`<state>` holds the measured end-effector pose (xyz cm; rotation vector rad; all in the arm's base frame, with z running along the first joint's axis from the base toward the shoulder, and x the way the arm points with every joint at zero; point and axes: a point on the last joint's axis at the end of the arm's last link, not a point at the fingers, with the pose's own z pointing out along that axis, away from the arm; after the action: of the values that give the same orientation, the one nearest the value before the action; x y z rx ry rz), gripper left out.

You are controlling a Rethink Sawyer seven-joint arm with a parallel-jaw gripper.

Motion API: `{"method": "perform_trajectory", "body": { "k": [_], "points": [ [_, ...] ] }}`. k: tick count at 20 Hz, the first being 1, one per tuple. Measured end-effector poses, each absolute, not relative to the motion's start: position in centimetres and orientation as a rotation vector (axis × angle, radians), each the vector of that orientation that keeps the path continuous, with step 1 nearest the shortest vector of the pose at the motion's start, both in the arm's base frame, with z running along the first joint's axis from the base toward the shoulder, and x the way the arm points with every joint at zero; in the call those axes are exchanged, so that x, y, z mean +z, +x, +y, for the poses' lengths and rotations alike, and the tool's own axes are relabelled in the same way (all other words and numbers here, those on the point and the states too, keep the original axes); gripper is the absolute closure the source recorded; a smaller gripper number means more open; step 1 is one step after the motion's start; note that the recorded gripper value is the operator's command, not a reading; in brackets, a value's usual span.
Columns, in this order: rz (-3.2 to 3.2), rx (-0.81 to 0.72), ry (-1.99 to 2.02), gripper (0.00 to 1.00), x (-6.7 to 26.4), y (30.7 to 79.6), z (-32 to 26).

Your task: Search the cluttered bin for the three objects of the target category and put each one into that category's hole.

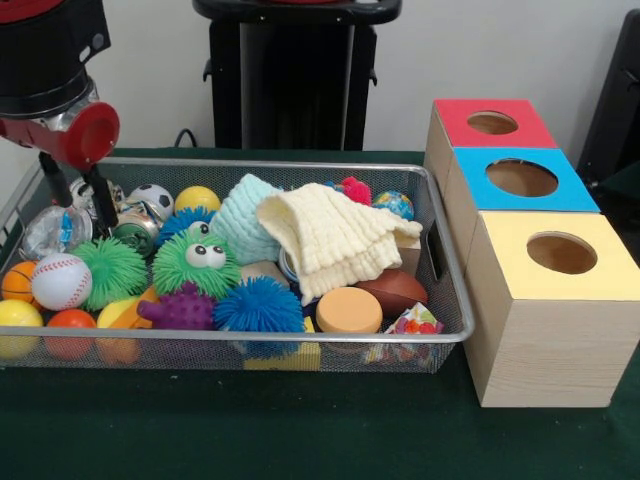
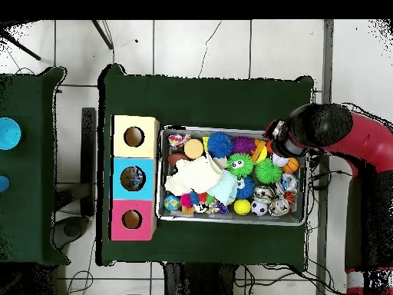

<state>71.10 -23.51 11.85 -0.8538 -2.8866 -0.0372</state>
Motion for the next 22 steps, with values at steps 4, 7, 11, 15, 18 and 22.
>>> {"method": "perform_trajectory", "body": {
  "k": [4,7,11,15,18,22],
  "points": [
    [-2.872,-0.035,-0.855,0.0,11.7,71.5,-23.8],
    [-2.878,-0.034,-0.865,0.0,11.5,72.3,-24.2],
    [-2.889,-0.037,-0.886,0.0,10.5,73.5,-24.9],
    [-2.887,-0.04,-0.887,0.0,10.2,73.5,-24.9],
    [-2.885,-0.039,-0.884,0.0,10.4,73.3,-24.9],
    [-2.878,-0.033,-0.881,0.0,11.8,72.2,-24.9]
  ]
}}
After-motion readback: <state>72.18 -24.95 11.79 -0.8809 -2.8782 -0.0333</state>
